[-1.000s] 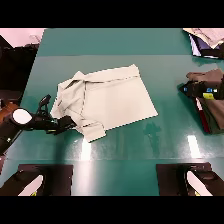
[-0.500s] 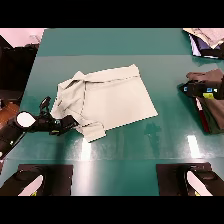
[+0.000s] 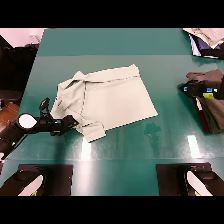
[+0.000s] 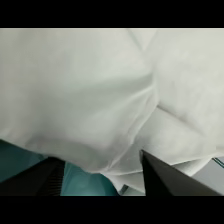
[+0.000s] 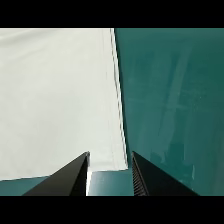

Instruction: Fold the shirts.

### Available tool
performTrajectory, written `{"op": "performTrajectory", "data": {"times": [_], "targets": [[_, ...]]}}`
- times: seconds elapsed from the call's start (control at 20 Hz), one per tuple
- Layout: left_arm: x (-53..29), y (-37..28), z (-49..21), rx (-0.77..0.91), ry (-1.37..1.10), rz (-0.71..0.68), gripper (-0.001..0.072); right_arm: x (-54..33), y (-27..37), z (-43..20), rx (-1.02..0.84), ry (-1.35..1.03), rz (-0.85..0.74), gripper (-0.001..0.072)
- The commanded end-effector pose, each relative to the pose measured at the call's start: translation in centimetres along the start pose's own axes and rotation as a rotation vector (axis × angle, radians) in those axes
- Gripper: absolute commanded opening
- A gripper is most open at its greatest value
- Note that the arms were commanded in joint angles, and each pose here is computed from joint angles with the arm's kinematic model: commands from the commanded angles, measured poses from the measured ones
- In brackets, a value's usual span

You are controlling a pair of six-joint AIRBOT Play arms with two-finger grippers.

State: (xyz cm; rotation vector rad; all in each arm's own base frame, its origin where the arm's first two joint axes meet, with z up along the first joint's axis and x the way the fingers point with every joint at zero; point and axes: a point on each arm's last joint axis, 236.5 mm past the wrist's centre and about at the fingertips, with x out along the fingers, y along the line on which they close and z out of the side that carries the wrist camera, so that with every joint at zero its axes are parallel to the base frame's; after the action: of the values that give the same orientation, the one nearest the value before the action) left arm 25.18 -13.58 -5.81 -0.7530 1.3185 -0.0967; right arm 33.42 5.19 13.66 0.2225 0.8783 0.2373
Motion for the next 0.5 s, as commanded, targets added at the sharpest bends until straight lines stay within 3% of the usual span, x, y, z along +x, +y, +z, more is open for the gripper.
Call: {"op": "performTrajectory", "data": {"times": [0.0, 0.05, 0.1, 0.45], "targets": [[0.0, -0.3, 0.1, -0.001, -0.004, -0.010, 0.0252, 0.0, 0.1, -0.1, -0.001, 0.004, 0.001, 0.0309], [-0.2, -0.7, 0.5, 0.009, -0.012, -0.017, 0.0065, 0.0, 0.0, -0.1, -0.001, 0.003, 0.001, 0.0309], [-0.6, -1.2, 0.9, 0.019, -0.024, -0.025, 0.0028, 0.0, 0.0, -0.1, -0.001, 0.003, 0.001, 0.0309], [-6.7, -5.5, 2.8, 0.388, -0.007, 0.024, 0.0028, 0.5, -1.2, -2.3, 0.033, 0.109, -0.013, 0.0309]]}}
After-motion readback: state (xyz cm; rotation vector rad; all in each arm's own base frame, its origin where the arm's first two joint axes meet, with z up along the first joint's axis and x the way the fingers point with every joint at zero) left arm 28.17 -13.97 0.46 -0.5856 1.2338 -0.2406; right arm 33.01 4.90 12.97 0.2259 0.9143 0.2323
